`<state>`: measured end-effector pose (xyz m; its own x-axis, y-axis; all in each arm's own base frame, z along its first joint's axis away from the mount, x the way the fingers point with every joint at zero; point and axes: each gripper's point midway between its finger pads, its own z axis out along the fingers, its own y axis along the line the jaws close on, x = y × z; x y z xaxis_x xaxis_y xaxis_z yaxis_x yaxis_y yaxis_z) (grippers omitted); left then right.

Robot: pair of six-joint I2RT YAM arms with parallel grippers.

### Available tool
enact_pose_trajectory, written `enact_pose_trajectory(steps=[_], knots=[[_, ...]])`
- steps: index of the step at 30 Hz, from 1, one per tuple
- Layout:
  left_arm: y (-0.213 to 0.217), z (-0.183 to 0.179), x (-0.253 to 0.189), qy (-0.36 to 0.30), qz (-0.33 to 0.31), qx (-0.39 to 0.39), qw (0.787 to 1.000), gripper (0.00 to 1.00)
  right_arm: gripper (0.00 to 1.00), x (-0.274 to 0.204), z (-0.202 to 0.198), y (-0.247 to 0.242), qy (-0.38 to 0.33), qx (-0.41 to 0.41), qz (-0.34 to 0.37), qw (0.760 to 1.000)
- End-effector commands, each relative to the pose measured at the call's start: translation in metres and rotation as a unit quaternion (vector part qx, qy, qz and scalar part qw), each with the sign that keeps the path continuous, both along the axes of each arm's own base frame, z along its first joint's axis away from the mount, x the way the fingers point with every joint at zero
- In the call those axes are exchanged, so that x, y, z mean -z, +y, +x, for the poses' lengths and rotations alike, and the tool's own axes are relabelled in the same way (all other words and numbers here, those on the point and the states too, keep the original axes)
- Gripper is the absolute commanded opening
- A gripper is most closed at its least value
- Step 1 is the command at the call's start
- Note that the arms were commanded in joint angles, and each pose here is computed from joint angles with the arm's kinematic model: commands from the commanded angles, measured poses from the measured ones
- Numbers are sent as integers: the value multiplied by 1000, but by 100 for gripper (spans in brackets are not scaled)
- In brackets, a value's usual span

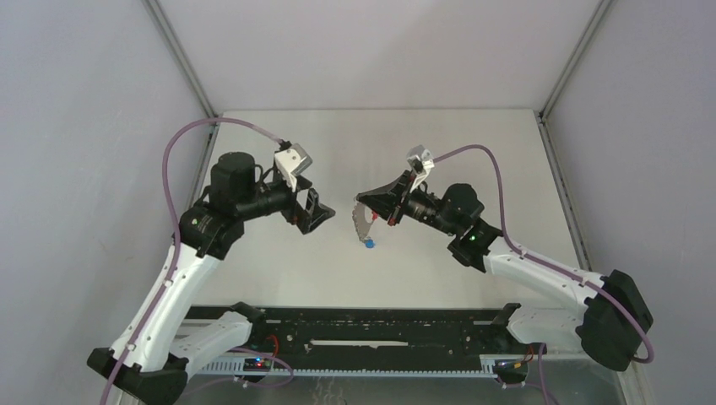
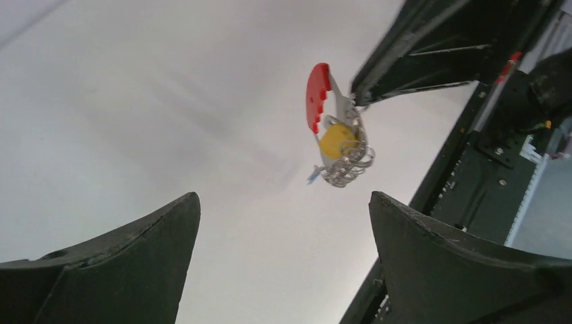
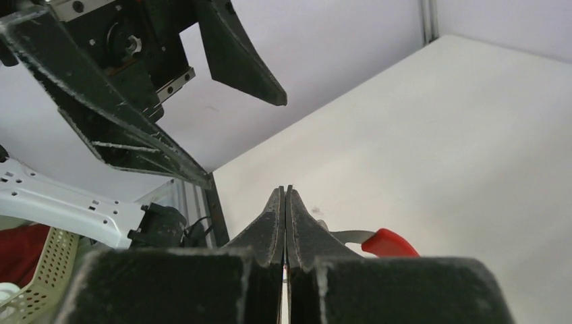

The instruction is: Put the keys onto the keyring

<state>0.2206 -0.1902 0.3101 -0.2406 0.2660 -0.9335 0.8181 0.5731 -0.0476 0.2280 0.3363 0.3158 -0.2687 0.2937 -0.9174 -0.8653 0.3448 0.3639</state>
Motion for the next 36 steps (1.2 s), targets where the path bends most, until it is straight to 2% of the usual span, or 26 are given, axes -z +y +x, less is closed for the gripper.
enact_pose_trajectory(steps=[1, 4, 7, 10, 13, 16, 21, 25, 30, 32, 35, 36], knots=[[-8, -27, 14, 44, -42, 42, 997, 100, 0, -32, 0, 15, -6, -3, 28, 1000], [-22, -44, 17, 16, -79, 79, 994, 100, 0, -41, 5, 26, -8, 30, 19, 999], [-31, -58, 22, 5, -78, 103, 992, 100, 0, -47, 9, 33, -5, 60, 23, 998], [-26, -39, 35, -6, -50, 53, 997, 100, 0, -57, 4, 37, -8, 62, 41, 997], [-13, -12, 38, -49, -19, -4, 999, 99, 0, -66, -6, 40, -8, 55, 59, 997], [-13, -6, 38, -72, -15, -7, 997, 85, 0, -75, -14, 41, -3, 43, 76, 996], [-29, -13, 43, -44, -34, 34, 998, 64, 0, -85, -21, 39, 1, 31, 95, 995], [-30, -8, 44, -51, -30, 32, 998, 43, 0, -86, -23, 36, 4, 34, 93, 995], [-31, 1, 48, -45, -23, 19, 999, 42, 0, -85, -28, 38, 12, 26, 92, 995], [-32, 4, 50, -45, -23, 17, 999, 31, 0, -83, -29, 39, 14, 27, 89, 996], [-29, 11, 52, -64, -9, 8, 998, 9, 1, -79, -29, 36, 19, 35, 78, 996], [-27, 13, 53, -76, 2, 9, 997, 3, 6, -78, -29, 35, 21, 35, 76, 996]])
